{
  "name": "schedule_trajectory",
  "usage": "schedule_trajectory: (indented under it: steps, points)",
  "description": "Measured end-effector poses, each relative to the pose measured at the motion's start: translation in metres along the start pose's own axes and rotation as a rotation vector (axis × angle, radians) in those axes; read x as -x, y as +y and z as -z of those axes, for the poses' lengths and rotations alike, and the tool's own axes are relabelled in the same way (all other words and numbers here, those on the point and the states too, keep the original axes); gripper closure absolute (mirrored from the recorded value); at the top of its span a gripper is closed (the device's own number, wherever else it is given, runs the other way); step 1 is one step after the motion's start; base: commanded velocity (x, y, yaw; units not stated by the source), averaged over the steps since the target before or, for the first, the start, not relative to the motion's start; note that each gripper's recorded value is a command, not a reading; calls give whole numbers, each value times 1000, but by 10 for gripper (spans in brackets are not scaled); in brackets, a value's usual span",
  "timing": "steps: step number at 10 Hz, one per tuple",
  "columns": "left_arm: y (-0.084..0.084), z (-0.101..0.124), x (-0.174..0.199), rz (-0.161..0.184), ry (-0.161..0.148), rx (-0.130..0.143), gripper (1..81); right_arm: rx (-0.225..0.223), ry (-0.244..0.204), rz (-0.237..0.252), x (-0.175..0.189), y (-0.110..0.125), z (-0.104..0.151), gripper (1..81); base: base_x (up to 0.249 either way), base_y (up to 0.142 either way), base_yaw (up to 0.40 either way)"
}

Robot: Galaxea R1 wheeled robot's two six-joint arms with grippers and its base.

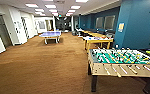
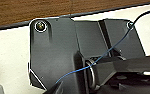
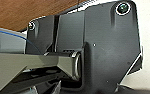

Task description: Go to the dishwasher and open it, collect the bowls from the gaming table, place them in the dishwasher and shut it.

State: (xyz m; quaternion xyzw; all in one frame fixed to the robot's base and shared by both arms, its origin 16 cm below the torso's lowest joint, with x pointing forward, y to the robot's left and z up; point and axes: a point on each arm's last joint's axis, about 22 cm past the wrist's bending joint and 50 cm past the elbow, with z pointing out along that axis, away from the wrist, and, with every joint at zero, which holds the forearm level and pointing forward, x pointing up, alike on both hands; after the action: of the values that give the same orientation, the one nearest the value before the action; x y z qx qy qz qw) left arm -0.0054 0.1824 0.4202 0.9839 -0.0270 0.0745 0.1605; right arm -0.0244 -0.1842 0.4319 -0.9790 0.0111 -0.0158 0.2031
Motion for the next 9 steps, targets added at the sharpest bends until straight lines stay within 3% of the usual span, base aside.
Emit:
schedule_trajectory:
  steps: [4, 9]
  points:
    - [-1, 0, 0, 0, 0, -3, 10, 1, 0, 0, 0, 0, 0, 10, 0, 0, 214]
    - [-2, 0, -2, 0, 3, -4, 10, 3, -1, 0, 1, 1, 0, 10, 0, 0, 0]
